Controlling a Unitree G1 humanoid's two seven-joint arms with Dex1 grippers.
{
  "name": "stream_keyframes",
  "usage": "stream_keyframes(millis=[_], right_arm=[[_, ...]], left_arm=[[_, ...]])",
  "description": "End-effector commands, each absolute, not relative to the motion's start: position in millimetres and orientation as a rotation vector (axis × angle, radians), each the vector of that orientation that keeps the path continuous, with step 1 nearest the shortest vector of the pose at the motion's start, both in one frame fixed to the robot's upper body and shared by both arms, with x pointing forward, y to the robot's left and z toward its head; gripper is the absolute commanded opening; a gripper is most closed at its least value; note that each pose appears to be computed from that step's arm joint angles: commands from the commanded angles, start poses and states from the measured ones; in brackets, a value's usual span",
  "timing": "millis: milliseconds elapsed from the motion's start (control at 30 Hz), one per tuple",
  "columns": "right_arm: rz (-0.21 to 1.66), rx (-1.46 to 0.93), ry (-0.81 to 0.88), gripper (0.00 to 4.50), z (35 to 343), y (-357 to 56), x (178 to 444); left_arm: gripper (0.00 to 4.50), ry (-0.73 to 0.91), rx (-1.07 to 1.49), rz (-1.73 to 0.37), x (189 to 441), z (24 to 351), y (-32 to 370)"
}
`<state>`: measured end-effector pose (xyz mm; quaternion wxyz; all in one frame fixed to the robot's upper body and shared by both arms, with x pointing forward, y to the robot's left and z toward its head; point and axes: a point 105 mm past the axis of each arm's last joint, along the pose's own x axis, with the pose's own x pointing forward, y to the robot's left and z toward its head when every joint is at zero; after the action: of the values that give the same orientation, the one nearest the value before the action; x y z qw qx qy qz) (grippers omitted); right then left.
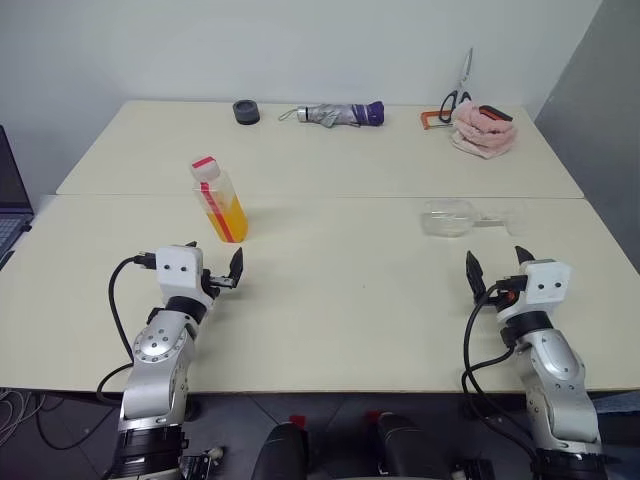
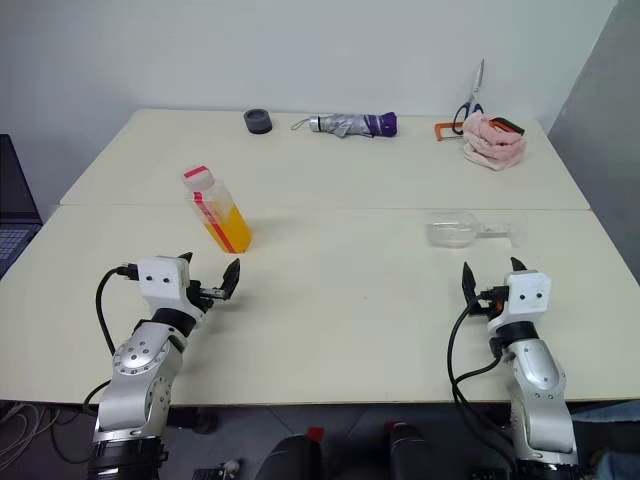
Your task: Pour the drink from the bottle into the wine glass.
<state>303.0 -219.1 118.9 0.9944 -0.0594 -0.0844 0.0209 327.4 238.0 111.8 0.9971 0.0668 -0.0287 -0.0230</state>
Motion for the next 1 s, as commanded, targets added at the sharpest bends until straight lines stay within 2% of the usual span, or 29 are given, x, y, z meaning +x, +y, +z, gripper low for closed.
stream_keyframes(millis=[33, 300, 467, 733, 1000], right_arm=[[0.036, -0.134, -0.210, 4.50, 130.1, -223.2, 303.4], [0.061, -0.142, -0.202, 4.50, 126.4, -220.9, 302.5], [0.154, -0.148, -0.202, 4.50, 125.9, -205.2, 299.5], [0.648, -0.096, -0.170, 4.50, 141.1, -126.0, 279.1], [0.929, -0.093, -0.125, 4.50, 163.5, -92.1, 261.7]], left_arm=[[4.45, -0.135, 0.141, -0.042, 327.4, 131.5, 237.5], [4.45, -0.133, 0.126, -0.029, 327.3, 130.3, 240.6], [4.45, -0.122, 0.117, -0.019, 328.5, 130.9, 246.4], [4.45, -0.118, 0.095, -0.038, 332.5, 137.8, 246.8], [4.45, -0.125, 0.114, -0.075, 346.0, 158.3, 239.8]])
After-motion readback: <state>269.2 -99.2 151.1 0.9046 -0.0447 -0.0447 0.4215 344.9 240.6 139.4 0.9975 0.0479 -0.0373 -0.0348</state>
